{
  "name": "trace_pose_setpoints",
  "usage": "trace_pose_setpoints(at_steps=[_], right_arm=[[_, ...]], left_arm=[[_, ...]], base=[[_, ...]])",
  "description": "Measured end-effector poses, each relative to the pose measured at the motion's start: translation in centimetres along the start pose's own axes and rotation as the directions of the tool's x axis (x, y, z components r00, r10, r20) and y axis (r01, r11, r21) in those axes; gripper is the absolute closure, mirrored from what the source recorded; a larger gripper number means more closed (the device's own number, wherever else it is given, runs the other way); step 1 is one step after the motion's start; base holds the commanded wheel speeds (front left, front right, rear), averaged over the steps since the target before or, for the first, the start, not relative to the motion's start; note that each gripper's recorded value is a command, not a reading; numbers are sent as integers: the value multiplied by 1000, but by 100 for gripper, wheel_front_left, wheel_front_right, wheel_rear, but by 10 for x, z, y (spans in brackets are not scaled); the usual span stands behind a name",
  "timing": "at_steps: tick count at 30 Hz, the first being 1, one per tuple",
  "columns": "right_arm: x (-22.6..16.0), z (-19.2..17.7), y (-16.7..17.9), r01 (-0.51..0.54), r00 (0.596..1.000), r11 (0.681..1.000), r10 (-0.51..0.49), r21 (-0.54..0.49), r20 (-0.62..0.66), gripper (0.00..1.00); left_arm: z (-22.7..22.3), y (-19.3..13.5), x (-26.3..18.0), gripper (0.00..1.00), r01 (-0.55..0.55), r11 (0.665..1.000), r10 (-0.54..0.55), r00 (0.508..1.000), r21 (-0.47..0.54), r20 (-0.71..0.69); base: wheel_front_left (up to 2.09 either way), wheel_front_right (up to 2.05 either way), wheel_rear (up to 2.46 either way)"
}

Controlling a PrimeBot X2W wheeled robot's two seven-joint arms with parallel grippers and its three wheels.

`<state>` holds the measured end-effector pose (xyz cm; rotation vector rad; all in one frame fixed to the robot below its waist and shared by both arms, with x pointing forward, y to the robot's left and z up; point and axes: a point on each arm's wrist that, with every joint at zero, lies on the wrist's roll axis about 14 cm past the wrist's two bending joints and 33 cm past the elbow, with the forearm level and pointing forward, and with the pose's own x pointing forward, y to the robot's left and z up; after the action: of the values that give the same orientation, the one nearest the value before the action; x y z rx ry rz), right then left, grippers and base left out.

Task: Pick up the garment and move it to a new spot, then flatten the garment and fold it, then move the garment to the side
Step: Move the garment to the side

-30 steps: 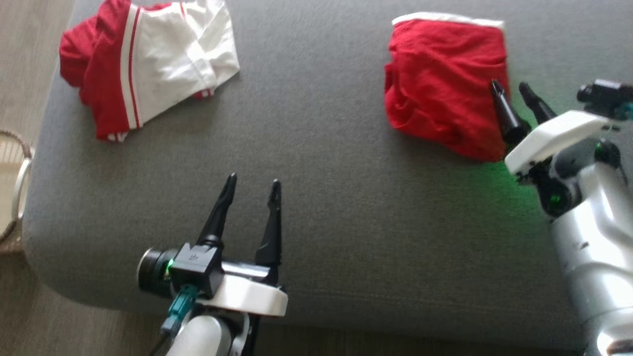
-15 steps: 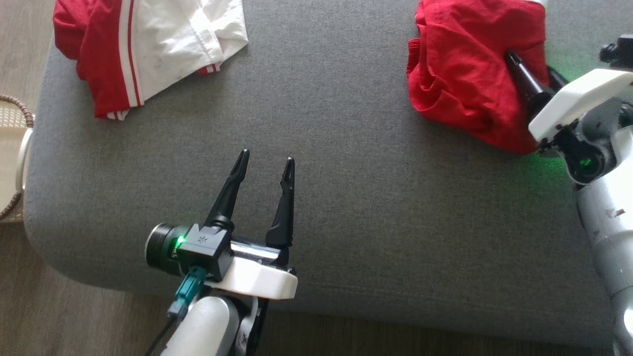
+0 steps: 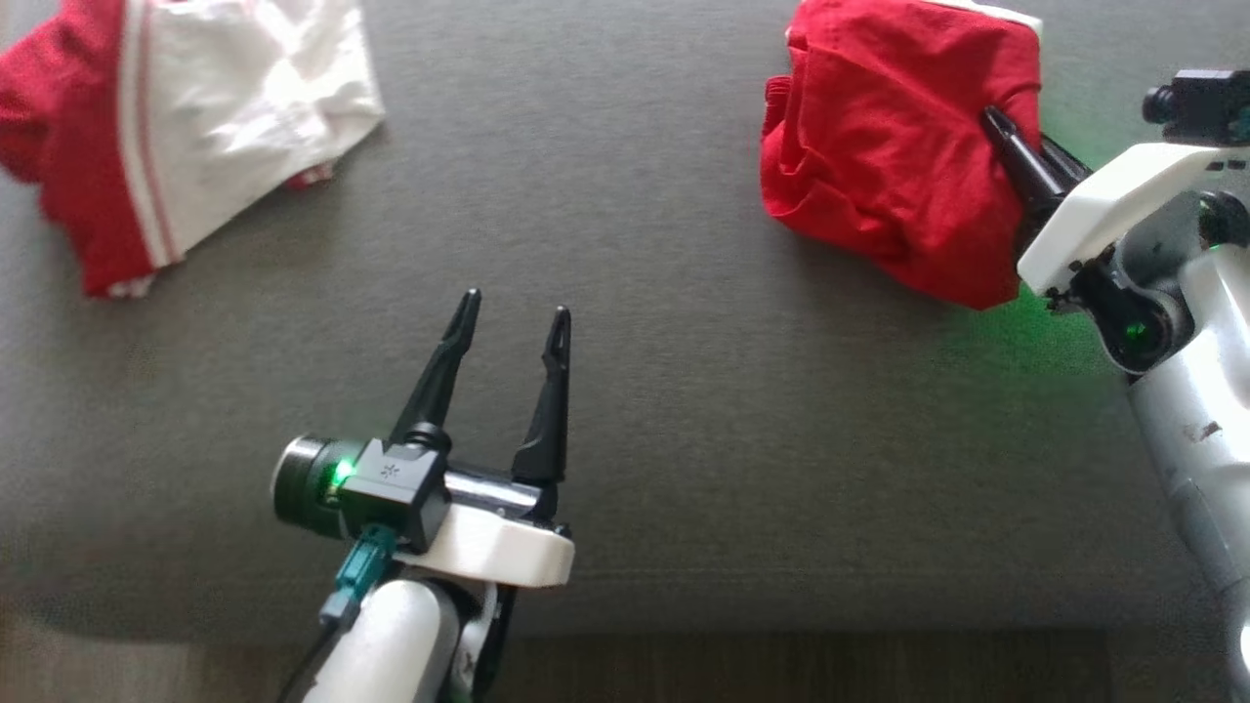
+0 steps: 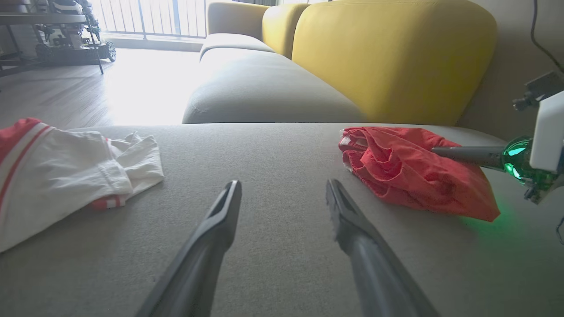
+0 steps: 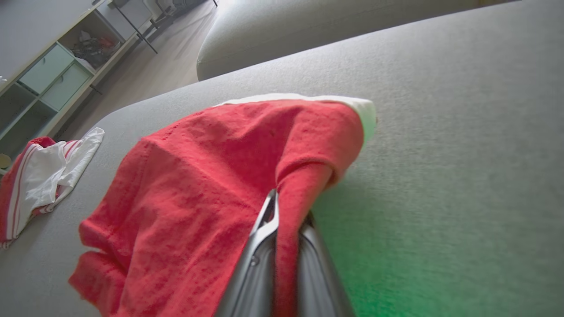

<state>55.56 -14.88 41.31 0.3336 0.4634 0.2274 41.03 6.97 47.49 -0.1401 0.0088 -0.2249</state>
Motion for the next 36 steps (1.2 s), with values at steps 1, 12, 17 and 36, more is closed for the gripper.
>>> trace_pose_setpoints(at_steps=[1,12,17,36], right_arm=[[-4,2,-5,9,1000,1000,-9,-3,5,100],[-61,25,-74,176,982,979,-167,-102,89,100],[-89,42,-108,266,962,934,-243,-239,121,100],[-122,115,-187,467,882,650,-386,-599,269,100]], left_arm=[[-1,-4,2,0,16,1000,-16,1000,0,0],[-18,-58,34,0,232,972,-232,973,-20,4],[-26,-88,47,0,332,942,-332,943,-43,11],[-62,-88,58,0,366,928,-370,928,-69,-51]], base=[[0,0,0],[0,0,0],[0,0,0],[0,0,0]])
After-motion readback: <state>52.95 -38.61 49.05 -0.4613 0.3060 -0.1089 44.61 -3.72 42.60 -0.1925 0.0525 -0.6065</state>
